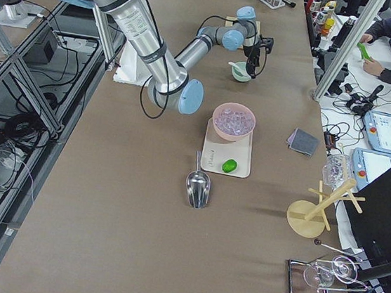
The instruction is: Put spoon and ice into bowl
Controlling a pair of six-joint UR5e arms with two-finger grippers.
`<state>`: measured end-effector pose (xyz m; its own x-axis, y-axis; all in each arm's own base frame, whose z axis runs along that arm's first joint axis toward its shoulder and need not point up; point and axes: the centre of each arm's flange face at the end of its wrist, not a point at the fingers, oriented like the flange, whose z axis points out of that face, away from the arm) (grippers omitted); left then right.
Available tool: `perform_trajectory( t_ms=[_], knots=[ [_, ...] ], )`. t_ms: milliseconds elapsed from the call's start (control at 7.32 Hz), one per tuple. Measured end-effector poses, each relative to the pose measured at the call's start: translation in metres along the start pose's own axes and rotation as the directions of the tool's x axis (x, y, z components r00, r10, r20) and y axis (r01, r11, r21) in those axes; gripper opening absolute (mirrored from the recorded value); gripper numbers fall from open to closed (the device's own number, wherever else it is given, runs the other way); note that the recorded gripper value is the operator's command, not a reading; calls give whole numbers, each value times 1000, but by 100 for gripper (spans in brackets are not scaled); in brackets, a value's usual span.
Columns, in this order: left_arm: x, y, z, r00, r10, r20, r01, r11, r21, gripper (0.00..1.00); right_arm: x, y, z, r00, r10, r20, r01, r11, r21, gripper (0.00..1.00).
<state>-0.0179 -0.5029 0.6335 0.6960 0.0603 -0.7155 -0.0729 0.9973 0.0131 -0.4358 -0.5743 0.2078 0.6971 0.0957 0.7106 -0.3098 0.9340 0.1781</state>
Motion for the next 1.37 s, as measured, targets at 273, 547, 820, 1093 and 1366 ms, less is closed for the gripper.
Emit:
perform_trajectory(
  t_ms=[273,547,820,1093,1366],
  knots=[
    [-5,7,3,1000,-17,-2,17,1000,-8,99,141,-36,-22,989,-147,-17,146,987,-61,100],
    [-13,15,8,999,-33,9,33,999,-17,99,296,-44,-47,958,-285,-29,279,952,-122,100],
    [-18,20,10,999,-38,26,39,999,-19,99,451,-26,-81,925,-380,-5,373,910,-179,100],
    [-18,21,9,999,-38,30,39,999,-16,99,568,20,-107,915,-403,-12,391,895,-216,100],
    [-18,21,8,999,-37,31,37,999,-14,99,638,81,-118,921,-388,-29,366,890,-272,100]
  ],
)
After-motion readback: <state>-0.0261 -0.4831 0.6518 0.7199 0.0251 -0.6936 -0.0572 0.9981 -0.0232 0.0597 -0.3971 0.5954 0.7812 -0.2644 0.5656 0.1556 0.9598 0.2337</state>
